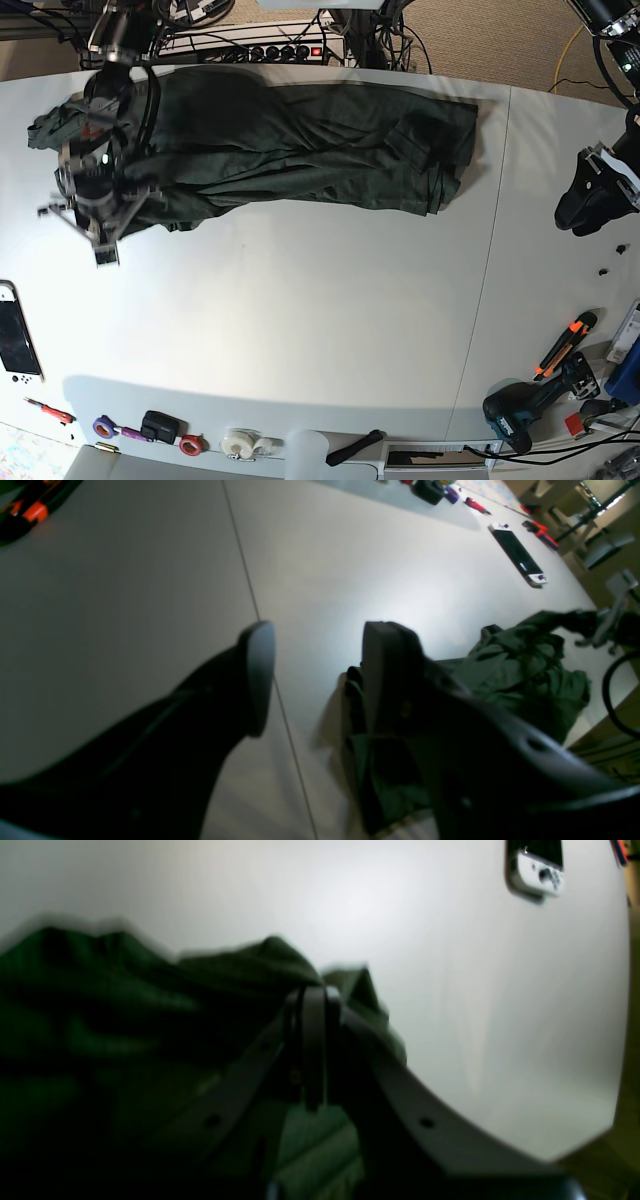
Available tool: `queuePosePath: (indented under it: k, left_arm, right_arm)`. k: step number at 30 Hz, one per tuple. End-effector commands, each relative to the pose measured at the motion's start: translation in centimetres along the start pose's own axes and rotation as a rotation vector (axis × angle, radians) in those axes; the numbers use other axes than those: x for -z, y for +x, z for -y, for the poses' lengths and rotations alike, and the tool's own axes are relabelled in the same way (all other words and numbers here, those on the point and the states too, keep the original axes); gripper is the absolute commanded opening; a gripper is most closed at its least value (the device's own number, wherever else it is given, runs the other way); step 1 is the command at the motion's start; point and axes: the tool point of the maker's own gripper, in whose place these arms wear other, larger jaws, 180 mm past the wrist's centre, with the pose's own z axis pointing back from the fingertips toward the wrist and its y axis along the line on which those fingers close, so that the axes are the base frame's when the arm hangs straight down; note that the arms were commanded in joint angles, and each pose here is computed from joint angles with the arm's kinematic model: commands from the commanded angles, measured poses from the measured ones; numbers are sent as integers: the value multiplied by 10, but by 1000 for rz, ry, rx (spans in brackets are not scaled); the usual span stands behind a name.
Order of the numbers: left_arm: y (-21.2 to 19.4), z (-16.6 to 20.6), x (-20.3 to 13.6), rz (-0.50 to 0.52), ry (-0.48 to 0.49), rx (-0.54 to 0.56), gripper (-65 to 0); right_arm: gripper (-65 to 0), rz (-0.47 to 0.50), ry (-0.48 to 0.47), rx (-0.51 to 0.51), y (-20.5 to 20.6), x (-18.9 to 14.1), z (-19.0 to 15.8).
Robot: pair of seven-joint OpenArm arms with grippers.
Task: Layout the t-shirt on the table in an organized manner, then fold the t-shirt properly
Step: 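Fold the grasped shirt end with the right gripper over the strip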
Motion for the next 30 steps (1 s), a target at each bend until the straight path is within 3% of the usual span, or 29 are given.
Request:
queuePosePath:
  k: [1,9,14,18,21,23,30]
  left_arm:
    - [17,4,-3,43,-15,35,-355]
    - [17,4,-3,42,-15,35,-356]
    - [16,4,-3,37,-15,35,-356]
    - [16,4,-3,38,-15,35,-355]
    - [16,4,-3,37,-15,35,-355]
    - [16,4,-3,36,-15,35,-355]
    - [15,4,-3,35,-15,35,-355]
  right_arm:
    - [-650,38,-36,-2,8,-9,11]
    - [-650,-39,-53,-24,-35,-18,15]
    - [-650,-81,-128,61,-55,-20,49]
    - [-646,-64,-91,145,-58,-21,53]
    - [-451,-44,-40,152,-55,-20,45]
    - [-360,-25,7,155,-50,-20,37]
    - [-355,42,21,168,-38,-20,36]
